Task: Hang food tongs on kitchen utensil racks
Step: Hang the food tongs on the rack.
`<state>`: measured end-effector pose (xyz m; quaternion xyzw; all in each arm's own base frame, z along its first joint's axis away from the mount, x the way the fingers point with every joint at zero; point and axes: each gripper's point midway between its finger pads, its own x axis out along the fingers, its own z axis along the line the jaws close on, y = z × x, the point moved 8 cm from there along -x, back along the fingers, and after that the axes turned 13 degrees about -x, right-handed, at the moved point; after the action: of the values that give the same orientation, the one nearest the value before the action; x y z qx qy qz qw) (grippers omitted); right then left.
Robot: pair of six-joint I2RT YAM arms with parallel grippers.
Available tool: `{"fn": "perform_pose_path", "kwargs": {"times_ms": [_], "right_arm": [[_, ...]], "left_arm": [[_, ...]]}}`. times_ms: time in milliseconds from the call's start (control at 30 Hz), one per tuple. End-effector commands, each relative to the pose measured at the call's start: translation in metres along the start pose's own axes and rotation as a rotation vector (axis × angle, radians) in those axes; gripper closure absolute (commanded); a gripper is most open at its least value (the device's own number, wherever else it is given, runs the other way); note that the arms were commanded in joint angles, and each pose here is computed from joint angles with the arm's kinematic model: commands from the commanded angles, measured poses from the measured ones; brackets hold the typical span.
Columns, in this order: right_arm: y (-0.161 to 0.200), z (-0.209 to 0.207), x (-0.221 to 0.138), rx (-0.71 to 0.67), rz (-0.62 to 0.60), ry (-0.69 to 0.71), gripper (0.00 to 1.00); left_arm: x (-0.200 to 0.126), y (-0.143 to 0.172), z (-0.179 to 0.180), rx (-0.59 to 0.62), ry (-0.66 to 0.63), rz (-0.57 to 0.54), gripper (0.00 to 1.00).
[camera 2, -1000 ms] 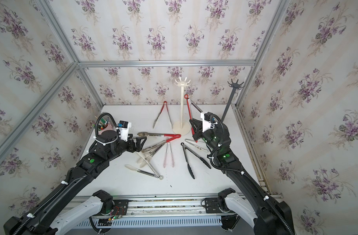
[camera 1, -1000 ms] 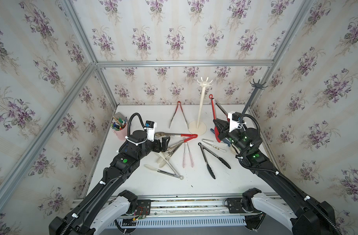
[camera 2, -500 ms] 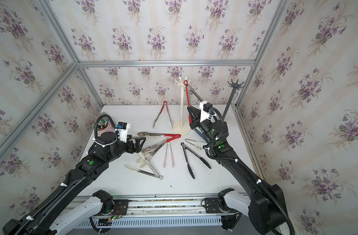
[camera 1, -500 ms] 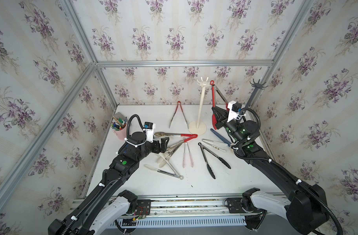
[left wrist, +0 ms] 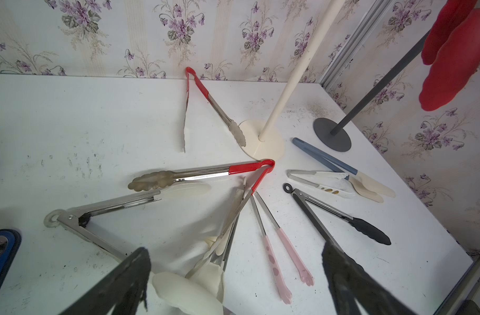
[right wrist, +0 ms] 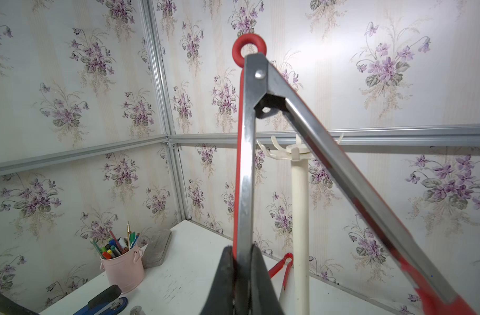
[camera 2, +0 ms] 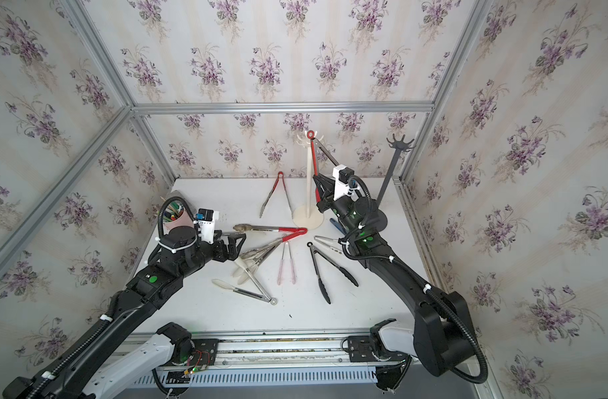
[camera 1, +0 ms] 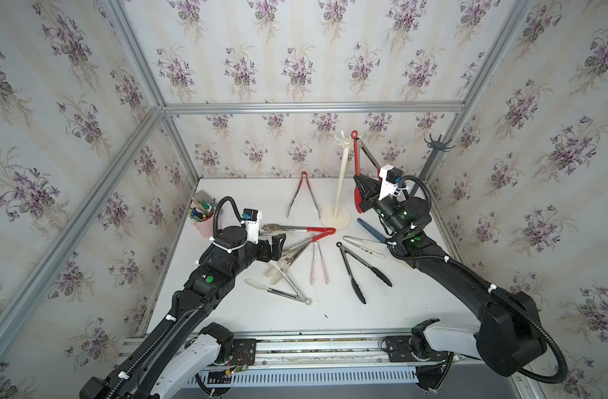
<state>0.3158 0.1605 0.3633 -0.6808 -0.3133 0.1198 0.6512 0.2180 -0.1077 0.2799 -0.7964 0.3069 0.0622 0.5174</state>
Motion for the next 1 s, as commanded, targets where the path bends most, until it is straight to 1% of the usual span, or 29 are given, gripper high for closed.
{"fn": "perform_pose_path", "kwargs": {"times_ms": [0,600,967], "right_arm": [[-0.010,-0.002,0.004,-0.021,-0.064,0.011,1.00],[0.008,-0.009,0.028,-0.012,-0.029,0.040,1.00],[0.018,-0.010,0.033,-0.006,-0.017,0.049,1.00]], "left_arm": [[-0.001,-0.002,0.001,-0.015,-0.009,-0.018,0.01],[-0.015,-0.002,0.003,-0.024,-0.026,-0.033,0.01],[-0.021,-0.004,0.002,-0.005,-0.037,-0.028,0.01]]}}
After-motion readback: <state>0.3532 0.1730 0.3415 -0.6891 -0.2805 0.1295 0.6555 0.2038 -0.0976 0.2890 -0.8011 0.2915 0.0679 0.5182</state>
